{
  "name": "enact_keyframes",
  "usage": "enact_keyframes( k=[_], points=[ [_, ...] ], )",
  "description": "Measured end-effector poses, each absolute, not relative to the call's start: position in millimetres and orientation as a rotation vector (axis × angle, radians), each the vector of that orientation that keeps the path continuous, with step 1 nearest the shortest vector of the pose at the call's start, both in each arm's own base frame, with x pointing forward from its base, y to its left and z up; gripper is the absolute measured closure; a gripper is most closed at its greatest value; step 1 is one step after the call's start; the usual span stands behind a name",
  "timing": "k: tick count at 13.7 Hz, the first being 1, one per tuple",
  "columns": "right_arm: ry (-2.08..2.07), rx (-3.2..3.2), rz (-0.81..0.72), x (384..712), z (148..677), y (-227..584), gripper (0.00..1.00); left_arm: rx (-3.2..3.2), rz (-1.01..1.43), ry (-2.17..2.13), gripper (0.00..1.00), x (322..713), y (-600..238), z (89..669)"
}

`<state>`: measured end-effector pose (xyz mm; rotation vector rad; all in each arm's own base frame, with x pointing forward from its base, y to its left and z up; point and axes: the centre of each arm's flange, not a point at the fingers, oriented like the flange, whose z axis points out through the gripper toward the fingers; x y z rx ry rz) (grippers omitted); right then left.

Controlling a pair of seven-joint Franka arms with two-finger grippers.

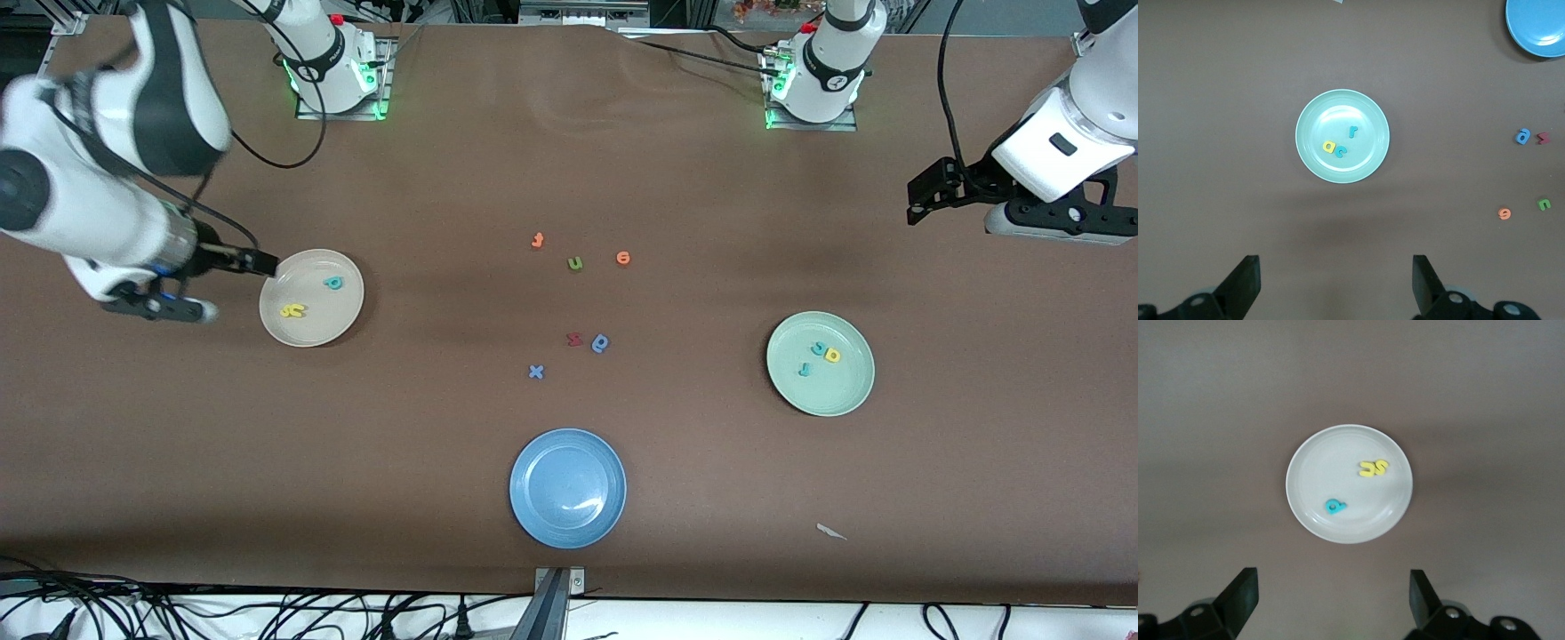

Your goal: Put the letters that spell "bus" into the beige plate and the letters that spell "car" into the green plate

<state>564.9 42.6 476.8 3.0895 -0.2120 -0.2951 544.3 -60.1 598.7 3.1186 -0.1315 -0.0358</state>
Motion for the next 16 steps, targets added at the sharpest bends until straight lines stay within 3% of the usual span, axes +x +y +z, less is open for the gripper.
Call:
enact_keyframes(
  k=[3, 5, 16],
  points=[
    [-0.19, 3.103, -0.336, 529, 549, 34, 0.0, 3.119, -0.035, -0.131, 0.0, 544, -60, 599],
    [-0.154, 3.108, -0.327, 524, 571, 39, 0.0, 3.119, -0.035, -0.13, 0.0, 544, -60, 599],
    [-0.099, 3.105, -0.315, 551, 575, 46, 0.0, 3.029, 0.006, -0.138, 0.0, 544, -85, 615]
  ],
)
